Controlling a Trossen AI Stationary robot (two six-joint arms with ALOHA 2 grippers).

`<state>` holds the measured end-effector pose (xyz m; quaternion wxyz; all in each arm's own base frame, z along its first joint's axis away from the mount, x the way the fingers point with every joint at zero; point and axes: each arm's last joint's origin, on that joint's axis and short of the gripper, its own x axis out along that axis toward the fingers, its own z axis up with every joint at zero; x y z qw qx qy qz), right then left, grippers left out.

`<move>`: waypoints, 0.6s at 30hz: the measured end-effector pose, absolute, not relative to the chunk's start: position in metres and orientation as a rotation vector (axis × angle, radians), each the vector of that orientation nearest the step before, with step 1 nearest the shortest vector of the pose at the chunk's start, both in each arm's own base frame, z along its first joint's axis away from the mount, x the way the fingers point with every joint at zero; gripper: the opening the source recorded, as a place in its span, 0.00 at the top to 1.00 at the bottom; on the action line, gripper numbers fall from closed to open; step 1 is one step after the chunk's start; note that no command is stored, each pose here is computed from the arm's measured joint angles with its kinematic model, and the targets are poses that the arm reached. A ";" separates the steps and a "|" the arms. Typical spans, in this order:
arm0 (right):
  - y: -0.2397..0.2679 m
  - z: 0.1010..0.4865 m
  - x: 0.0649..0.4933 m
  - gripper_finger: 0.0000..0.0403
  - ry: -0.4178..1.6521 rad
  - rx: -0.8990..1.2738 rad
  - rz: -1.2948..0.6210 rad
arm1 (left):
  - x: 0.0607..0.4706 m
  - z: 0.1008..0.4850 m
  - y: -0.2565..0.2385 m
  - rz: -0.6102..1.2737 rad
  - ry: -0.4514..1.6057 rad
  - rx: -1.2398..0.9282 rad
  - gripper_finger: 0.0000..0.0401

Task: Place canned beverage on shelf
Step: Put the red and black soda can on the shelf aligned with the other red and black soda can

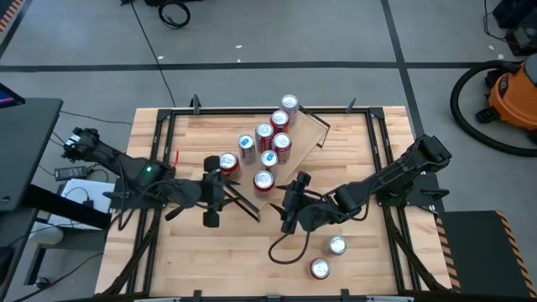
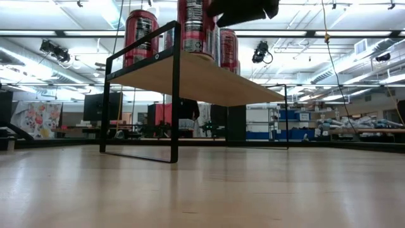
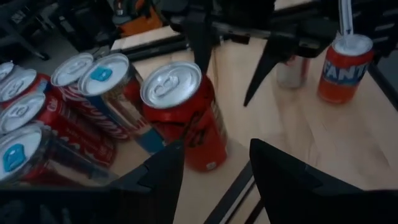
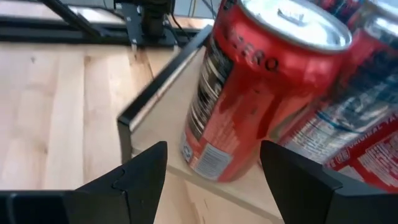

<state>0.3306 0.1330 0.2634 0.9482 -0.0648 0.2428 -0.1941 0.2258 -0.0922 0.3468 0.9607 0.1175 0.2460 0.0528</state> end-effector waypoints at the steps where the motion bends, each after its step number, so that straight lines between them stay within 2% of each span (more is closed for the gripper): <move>1: 0.131 0.263 0.331 0.34 0.504 -0.136 -0.398 | 0.226 0.346 -0.093 0.100 0.503 0.239 0.52; 18: 0.112 0.250 0.343 0.34 0.477 -0.095 -0.303 | 0.223 0.343 -0.092 0.088 0.548 0.287 0.52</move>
